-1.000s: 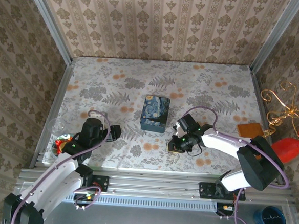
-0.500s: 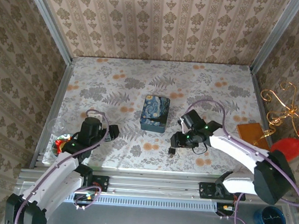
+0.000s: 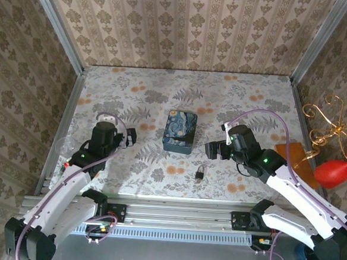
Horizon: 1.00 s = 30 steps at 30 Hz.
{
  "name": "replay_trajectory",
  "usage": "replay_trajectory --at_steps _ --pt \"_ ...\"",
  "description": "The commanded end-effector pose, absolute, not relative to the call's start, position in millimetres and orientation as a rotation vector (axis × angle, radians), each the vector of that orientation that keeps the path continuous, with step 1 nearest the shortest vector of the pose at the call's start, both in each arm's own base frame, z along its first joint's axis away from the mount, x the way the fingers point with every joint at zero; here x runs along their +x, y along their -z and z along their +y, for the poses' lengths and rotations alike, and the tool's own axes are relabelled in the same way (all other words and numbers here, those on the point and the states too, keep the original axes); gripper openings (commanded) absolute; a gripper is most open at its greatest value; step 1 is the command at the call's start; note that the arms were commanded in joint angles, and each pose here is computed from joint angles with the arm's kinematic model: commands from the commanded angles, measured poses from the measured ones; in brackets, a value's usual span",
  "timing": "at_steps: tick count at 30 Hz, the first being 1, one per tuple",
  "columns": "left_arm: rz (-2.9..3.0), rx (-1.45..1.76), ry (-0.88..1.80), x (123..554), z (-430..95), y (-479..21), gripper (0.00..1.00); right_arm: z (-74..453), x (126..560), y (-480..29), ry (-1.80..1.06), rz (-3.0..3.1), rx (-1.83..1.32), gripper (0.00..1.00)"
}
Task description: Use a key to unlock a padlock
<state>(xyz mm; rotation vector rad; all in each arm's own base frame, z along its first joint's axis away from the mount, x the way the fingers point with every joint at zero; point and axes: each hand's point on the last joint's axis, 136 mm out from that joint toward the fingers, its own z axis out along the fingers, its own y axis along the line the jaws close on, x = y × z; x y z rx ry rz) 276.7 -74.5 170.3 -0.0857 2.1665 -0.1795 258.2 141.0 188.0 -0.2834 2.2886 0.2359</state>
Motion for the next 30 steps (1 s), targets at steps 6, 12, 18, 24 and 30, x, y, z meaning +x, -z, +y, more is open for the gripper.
replay_trajectory --at_steps 6,12,18,24,30 --pt "1.936 -0.211 -0.245 287.9 -9.5 -191.9 1.0 95.4 281.7 -222.7 0.092 1.94 -0.255 1.0" --pt "1.828 -0.18 -0.321 293.7 5.1 -184.6 1.0 88.3 286.1 -205.3 0.146 1.938 -0.284 1.0" --pt "1.696 -0.078 -0.34 308.1 5.3 -164.2 1.0 93.9 288.6 -192.0 0.141 1.887 -0.34 1.0" --pt "1.83 -0.057 -0.317 330.5 11.4 -133.8 1.0 92.2 287.5 -170.7 0.172 1.911 -0.393 1.0" --pt "1.775 -0.014 -0.307 350.9 12.8 -135.5 1.0 91.5 293.5 -162.7 0.211 1.888 -0.447 1.0"
